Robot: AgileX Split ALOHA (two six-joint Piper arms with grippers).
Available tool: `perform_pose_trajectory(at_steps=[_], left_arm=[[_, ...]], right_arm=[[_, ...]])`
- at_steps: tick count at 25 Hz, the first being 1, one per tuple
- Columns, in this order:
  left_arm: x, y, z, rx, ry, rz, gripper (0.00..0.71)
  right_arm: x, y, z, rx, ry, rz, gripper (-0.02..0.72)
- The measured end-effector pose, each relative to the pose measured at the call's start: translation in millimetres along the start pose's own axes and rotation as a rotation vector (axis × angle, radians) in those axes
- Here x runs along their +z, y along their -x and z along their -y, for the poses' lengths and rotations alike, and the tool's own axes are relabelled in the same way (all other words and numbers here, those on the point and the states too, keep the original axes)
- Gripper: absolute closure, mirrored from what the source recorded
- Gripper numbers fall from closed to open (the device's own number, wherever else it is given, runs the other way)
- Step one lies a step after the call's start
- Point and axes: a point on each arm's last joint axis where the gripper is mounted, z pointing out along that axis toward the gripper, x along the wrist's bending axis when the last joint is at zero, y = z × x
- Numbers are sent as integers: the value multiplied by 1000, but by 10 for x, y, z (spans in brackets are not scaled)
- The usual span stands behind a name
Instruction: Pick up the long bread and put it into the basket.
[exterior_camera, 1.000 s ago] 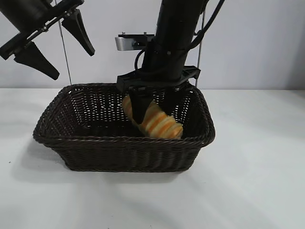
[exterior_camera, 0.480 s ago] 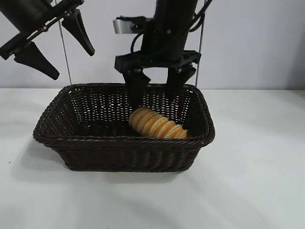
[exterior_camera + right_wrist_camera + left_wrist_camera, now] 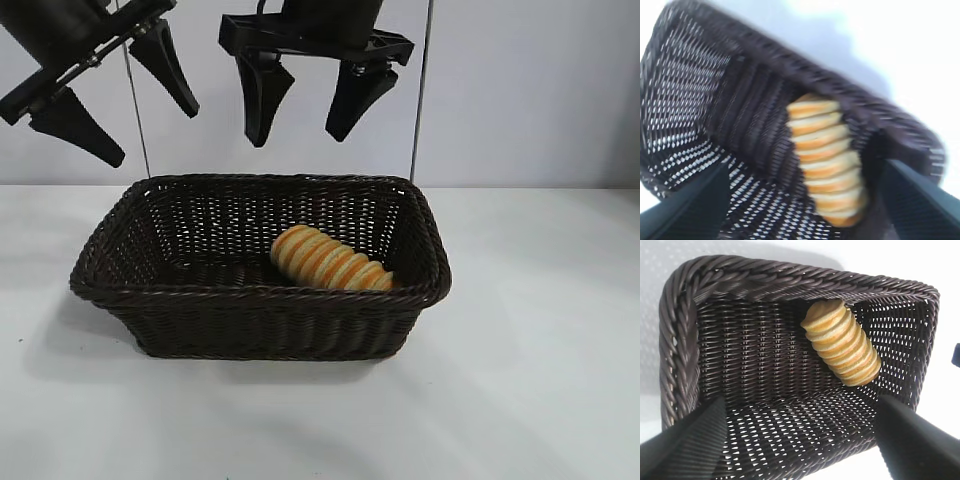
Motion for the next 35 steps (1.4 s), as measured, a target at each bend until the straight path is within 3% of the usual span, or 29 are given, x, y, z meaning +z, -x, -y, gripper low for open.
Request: perform_pose_trajectory(at_steps=[5,9,35], left_arm=[[0,-3,1,2,-1,-3,124],[0,-3,3,2,-3,-3,124],[0,-3,16,3,-18,-3,124]], right_arm=[[-301,362,3,83,64,11,104],[-364,481,5,141,85,-40,104],[-368,478,3,147,88,-53,104]])
